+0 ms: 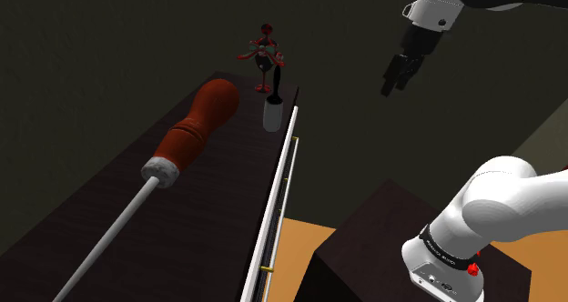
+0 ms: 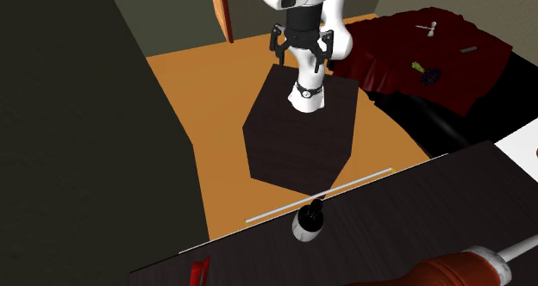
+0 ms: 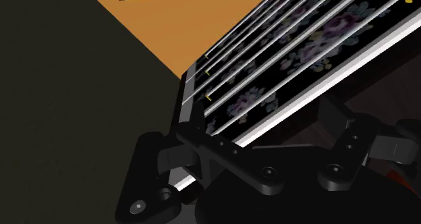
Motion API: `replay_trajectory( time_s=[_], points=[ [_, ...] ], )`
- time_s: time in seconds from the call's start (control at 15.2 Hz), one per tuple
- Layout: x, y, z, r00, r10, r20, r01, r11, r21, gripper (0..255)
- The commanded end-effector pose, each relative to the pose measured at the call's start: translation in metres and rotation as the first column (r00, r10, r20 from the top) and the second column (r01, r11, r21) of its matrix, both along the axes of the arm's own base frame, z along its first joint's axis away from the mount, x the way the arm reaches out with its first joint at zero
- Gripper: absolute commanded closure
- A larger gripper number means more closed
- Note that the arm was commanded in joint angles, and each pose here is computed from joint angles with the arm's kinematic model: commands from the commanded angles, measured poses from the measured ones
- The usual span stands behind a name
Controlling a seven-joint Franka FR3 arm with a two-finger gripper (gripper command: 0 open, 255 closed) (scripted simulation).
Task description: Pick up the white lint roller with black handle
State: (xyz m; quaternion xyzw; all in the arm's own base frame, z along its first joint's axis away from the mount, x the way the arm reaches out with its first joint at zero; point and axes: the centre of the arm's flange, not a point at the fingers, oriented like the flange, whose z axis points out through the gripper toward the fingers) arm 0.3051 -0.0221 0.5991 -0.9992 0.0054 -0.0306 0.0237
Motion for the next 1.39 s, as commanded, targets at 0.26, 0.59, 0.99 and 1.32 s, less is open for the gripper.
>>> replay_trajectory(
  time_s=[0.26, 0.59, 0.99, 1.32],
  points=[
    [0.040, 0.030, -0.019, 0.999, -0.040, 0.014, 0.040, 0.999, -0.024, 0],
    [0.091, 0.064, -0.044, 0.995, -0.089, 0.032, 0.091, 0.994, -0.054, 0],
    [0.156, 0.100, -0.073, 0.987, -0.147, 0.056, 0.152, 0.984, -0.088, 0],
    [0.212, 0.126, -0.098, 0.978, -0.195, 0.078, 0.203, 0.972, -0.116, 0]
  ],
)
